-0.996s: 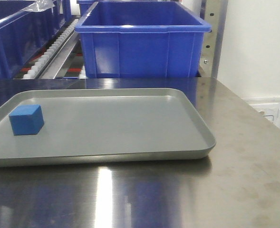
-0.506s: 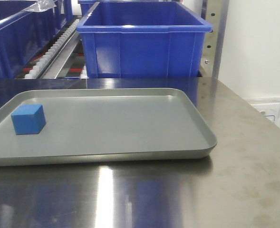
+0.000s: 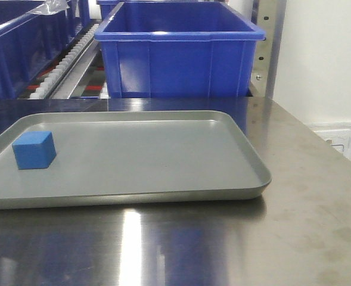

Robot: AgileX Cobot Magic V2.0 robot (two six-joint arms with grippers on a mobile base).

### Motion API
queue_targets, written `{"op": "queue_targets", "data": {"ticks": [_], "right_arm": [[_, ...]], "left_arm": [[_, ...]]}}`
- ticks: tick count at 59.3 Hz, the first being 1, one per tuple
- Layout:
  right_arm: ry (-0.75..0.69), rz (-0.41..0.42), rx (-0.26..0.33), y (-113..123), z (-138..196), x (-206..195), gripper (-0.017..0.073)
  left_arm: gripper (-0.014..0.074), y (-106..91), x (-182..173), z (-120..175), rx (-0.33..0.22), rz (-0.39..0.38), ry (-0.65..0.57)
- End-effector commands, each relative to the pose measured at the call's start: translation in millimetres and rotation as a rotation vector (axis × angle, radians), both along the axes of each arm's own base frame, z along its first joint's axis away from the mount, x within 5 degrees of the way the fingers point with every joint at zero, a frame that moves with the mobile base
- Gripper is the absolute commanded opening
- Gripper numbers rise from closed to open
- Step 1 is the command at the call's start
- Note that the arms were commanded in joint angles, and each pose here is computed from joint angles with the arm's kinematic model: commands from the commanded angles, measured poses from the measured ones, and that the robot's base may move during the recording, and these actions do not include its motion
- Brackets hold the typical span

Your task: Sort and place red and blue blocks on shelf

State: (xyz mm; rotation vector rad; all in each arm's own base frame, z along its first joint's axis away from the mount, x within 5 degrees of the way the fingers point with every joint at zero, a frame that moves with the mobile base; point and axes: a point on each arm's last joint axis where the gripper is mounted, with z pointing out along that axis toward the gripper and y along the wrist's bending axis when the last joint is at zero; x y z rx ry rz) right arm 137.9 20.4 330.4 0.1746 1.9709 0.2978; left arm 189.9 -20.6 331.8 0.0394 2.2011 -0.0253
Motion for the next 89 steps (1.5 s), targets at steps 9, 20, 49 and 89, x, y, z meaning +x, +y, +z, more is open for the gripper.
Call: {"op": "queue_targets", "data": {"ticks": [9,20,49,89], "right_arm": [[-0.127,0.003,-0.005,-1,19,1,0.0053],[-0.127,0.003,-0.005,-1,19,1,0.0053],[-0.127,0.003,-0.005,-1,19,1,0.0053],[-0.127,0.003,-0.005,-1,19,1,0.0053]], "left_arm": [[0.0119,-2.5,3,20,-0.007,-0.021,-0.128],[0.0119,-4.2,3,20,-0.047,-0.018,-0.120],[0.0542,-7.2,1,18,-0.117,-0.010,-0.083],[0.0529,-54.2,54,-10,-0.292,-0.084,0.215]]}}
